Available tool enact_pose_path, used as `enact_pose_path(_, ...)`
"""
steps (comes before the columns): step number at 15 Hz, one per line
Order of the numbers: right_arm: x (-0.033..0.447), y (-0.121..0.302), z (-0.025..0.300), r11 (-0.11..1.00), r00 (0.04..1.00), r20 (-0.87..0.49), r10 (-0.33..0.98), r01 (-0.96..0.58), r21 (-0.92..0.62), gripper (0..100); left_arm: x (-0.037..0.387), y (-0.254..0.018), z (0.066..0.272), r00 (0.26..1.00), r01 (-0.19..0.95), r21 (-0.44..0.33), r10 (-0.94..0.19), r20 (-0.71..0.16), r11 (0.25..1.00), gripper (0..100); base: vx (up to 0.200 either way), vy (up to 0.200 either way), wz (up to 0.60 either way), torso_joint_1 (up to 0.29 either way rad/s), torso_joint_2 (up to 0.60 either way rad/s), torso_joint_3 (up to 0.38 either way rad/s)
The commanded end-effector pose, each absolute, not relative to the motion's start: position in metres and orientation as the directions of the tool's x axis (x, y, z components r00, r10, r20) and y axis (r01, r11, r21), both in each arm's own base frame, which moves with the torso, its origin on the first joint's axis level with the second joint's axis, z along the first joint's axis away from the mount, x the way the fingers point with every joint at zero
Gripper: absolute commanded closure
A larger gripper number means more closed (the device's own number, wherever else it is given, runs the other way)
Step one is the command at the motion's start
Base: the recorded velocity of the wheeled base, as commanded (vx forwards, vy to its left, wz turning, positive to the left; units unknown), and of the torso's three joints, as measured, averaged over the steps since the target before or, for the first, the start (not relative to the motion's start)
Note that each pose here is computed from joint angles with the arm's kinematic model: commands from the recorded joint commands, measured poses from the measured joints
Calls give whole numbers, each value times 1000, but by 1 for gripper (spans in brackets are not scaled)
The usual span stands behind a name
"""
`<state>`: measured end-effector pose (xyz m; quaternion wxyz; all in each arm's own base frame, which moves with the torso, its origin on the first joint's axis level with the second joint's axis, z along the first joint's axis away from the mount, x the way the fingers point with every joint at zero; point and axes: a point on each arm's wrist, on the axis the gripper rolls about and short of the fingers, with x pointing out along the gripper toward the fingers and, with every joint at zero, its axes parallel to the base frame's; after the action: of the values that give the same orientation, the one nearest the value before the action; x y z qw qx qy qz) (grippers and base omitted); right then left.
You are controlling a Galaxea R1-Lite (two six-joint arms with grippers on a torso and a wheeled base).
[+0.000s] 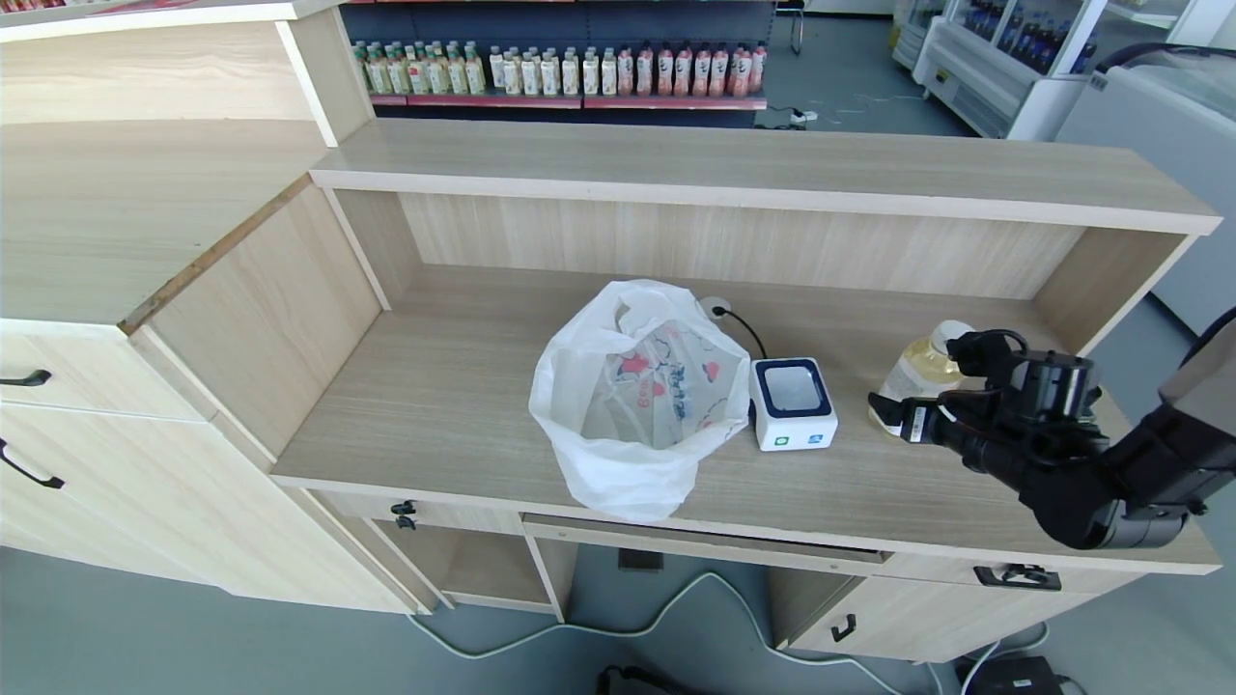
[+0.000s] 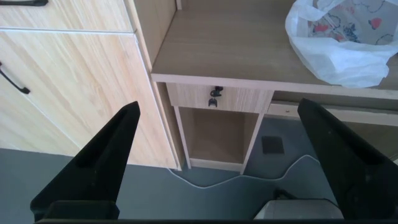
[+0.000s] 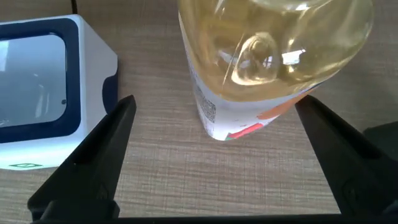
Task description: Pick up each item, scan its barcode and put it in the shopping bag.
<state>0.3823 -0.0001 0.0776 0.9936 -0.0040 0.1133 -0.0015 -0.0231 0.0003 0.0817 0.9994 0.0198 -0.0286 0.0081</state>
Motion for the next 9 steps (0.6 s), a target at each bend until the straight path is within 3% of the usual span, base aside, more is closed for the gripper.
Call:
enact_pose_path(1,389,2,73,1000,974,-225,-2,0,-9,0,-23,0,82,998,-18,39,15,58,999,0,0,0,0,0,0,0)
enact_pose_path(9,403,-6,80,998,983,-171,-64,60,-30,0,-23,0,82,998,-18,39,15,58,999,0,0,0,0,0,0,0)
